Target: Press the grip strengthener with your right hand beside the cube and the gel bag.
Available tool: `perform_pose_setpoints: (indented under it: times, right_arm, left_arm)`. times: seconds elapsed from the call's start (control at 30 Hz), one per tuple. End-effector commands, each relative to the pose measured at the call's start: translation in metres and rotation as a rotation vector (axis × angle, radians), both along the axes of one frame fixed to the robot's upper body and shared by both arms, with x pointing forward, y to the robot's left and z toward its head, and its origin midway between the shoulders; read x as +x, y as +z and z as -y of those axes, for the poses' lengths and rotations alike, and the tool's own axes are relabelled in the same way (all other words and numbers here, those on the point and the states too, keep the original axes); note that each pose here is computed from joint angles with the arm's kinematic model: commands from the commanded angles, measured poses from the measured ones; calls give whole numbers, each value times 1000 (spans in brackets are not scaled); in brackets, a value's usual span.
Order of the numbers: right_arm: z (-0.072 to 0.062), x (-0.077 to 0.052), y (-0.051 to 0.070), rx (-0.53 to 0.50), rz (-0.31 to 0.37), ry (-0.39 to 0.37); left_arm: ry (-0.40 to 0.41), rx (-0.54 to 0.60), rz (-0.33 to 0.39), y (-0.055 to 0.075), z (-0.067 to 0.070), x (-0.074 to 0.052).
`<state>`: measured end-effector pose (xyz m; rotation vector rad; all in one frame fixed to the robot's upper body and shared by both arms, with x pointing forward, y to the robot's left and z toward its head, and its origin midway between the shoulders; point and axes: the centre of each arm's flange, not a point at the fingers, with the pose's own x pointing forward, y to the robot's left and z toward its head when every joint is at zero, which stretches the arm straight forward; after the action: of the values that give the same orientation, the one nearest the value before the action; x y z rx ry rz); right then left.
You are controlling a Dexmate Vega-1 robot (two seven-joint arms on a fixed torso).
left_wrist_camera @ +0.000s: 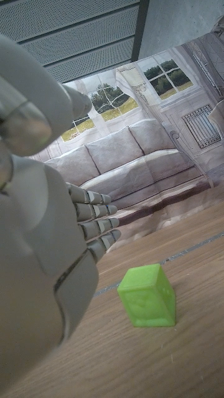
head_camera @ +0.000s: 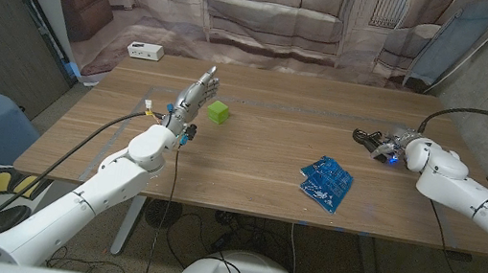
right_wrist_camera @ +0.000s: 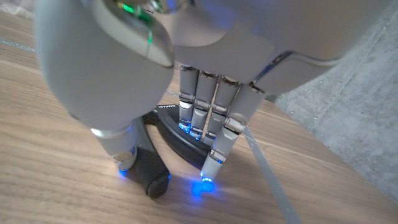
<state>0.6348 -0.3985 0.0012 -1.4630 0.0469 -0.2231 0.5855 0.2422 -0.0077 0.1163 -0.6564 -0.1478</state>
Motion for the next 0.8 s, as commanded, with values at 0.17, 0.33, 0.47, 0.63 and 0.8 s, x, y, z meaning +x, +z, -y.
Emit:
perform_pose_setpoints:
  times: [0.17, 0.33, 0.47, 0.63, 0.8]
  right_arm:
    - [1, -22, 26, 10, 131, 4]
    - [0, -26, 30, 12, 155, 10]
    - [-2, -30, 34, 15, 185, 19]
    - [-5, -40, 40, 21, 248, 33]
    - [-7, -52, 46, 30, 328, 51]
  left_arm:
    - [-2, -1, 1, 1, 1, 3]
    - [-2, 0, 4, 2, 1, 2]
    - [0, 1, 6, 3, 1, 2]
    - [2, 1, 12, 5, 1, 2]
    - [2, 1, 16, 6, 2, 2]
